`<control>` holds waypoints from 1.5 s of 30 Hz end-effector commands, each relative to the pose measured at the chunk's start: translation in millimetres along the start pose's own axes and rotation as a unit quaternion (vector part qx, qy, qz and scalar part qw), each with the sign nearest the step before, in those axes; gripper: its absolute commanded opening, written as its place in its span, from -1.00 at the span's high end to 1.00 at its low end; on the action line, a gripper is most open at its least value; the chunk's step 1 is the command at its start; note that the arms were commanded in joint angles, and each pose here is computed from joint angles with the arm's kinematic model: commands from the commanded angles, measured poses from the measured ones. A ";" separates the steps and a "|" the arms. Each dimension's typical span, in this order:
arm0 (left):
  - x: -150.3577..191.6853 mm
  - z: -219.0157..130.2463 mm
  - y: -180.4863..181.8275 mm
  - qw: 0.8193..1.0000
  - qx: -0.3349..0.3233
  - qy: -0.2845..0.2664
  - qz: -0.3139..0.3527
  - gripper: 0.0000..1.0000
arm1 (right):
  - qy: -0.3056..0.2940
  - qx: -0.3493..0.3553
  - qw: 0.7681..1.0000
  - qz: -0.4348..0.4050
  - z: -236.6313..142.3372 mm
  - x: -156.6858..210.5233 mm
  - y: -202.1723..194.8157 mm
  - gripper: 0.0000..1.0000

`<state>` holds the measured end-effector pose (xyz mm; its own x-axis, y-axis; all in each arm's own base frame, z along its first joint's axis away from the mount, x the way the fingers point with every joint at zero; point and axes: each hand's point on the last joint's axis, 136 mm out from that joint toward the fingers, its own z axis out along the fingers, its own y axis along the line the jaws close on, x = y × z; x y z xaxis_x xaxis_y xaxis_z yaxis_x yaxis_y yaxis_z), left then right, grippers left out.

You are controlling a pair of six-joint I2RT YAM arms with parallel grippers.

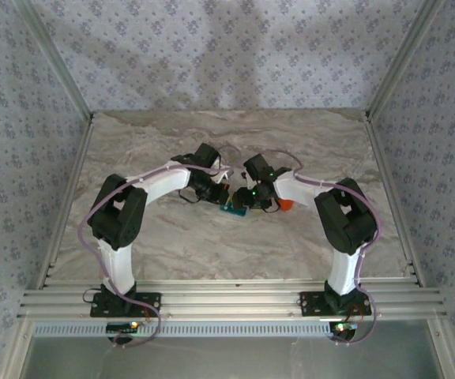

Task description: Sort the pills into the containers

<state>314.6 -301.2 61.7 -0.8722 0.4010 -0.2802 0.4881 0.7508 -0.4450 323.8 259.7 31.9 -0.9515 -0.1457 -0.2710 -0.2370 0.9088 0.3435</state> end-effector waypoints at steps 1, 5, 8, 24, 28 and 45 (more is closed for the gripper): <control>2.6 -2.4 -9.9 1.000 0.014 0.000 0.006 1.00 | 0.051 0.045 0.998 0.017 15.0 31.1 -26.2 -0.21; 6.9 0.3 -8.0 1.000 0.012 0.006 0.004 1.00 | 0.052 0.045 0.997 0.019 15.8 31.7 -27.0 -0.21; 10.5 2.9 -5.1 1.000 0.008 0.011 0.003 1.00 | 0.053 0.045 0.997 0.019 16.5 32.5 -27.1 -0.21; 19.6 16.5 5.6 1.000 -0.004 0.028 -0.002 1.00 | 0.057 0.045 0.997 0.021 18.6 33.3 -28.8 -0.19; 23.1 20.1 8.7 0.999 -0.006 0.033 -0.004 1.00 | 0.057 0.045 0.997 0.021 18.5 32.9 -29.0 -0.19; 34.6 26.7 21.8 0.997 -0.051 0.051 0.003 1.00 | 0.064 0.047 0.997 0.022 21.4 36.1 -31.7 -0.18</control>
<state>307.1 -298.8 44.6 -0.8714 0.4178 -0.2570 0.4902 0.7609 -0.4252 324.1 260.4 31.6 -0.9536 -0.1404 -0.2664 -0.2332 0.9041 0.3581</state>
